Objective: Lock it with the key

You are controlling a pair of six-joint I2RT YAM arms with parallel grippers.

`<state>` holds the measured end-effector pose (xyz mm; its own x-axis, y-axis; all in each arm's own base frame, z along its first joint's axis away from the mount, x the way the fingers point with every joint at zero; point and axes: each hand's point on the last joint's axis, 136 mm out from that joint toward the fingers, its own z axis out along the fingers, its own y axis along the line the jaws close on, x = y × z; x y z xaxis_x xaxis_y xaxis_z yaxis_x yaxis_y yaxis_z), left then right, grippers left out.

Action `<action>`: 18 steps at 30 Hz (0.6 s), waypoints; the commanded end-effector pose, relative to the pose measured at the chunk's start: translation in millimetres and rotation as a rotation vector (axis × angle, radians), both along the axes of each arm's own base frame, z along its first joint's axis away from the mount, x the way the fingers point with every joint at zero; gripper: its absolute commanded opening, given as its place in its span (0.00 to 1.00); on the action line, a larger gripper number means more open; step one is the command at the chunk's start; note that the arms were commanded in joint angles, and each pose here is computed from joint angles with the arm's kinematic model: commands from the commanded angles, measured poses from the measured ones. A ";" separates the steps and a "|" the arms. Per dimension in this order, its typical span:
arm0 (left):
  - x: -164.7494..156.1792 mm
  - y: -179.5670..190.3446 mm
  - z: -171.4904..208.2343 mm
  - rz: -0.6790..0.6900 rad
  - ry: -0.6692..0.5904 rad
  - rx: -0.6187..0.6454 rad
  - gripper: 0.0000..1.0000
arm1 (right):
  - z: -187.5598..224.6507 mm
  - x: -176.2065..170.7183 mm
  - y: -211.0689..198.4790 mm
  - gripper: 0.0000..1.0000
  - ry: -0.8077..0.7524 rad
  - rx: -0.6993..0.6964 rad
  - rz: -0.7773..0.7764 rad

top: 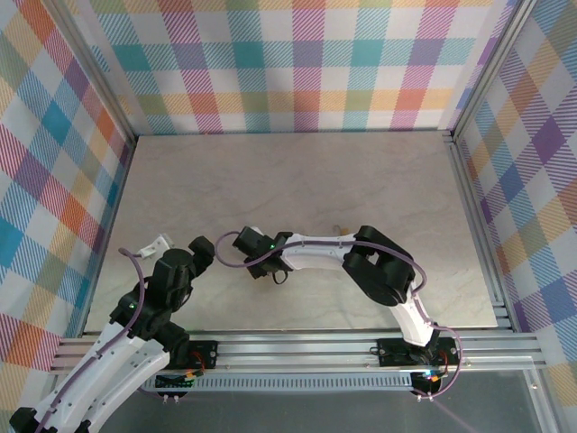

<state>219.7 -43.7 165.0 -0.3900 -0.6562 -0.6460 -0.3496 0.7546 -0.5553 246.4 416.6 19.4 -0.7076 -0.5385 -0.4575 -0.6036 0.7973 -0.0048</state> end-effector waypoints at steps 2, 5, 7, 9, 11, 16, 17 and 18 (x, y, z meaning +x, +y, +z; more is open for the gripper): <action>-1.3 6.0 13.9 0.008 -0.027 0.031 0.90 | -47.3 -22.5 -30.7 0.43 0.091 -0.161 -0.034; -2.2 7.3 15.2 0.009 -0.026 0.040 0.90 | -46.1 -23.2 -34.6 0.41 0.094 -0.169 -0.044; -3.0 8.4 15.1 0.010 -0.024 0.046 0.90 | -42.0 -24.3 -36.3 0.39 0.098 -0.182 -0.040; -4.0 9.6 15.3 0.012 -0.024 0.049 0.90 | -38.2 -26.5 -37.6 0.41 0.115 -0.200 -0.027; -5.1 10.7 15.2 0.014 -0.024 0.051 0.90 | -37.6 -33.1 -37.9 0.43 0.158 -0.219 0.000; -7.7 14.0 17.0 0.019 -0.022 0.063 0.91 | -34.3 -46.0 -44.8 0.43 0.229 -0.258 0.041; -8.3 14.8 17.9 0.020 -0.024 0.065 0.91 | -32.7 -46.1 -46.6 0.44 0.232 -0.267 0.050; -8.9 15.7 18.3 0.021 -0.023 0.069 0.91 | -31.4 -45.6 -47.8 0.44 0.233 -0.277 0.054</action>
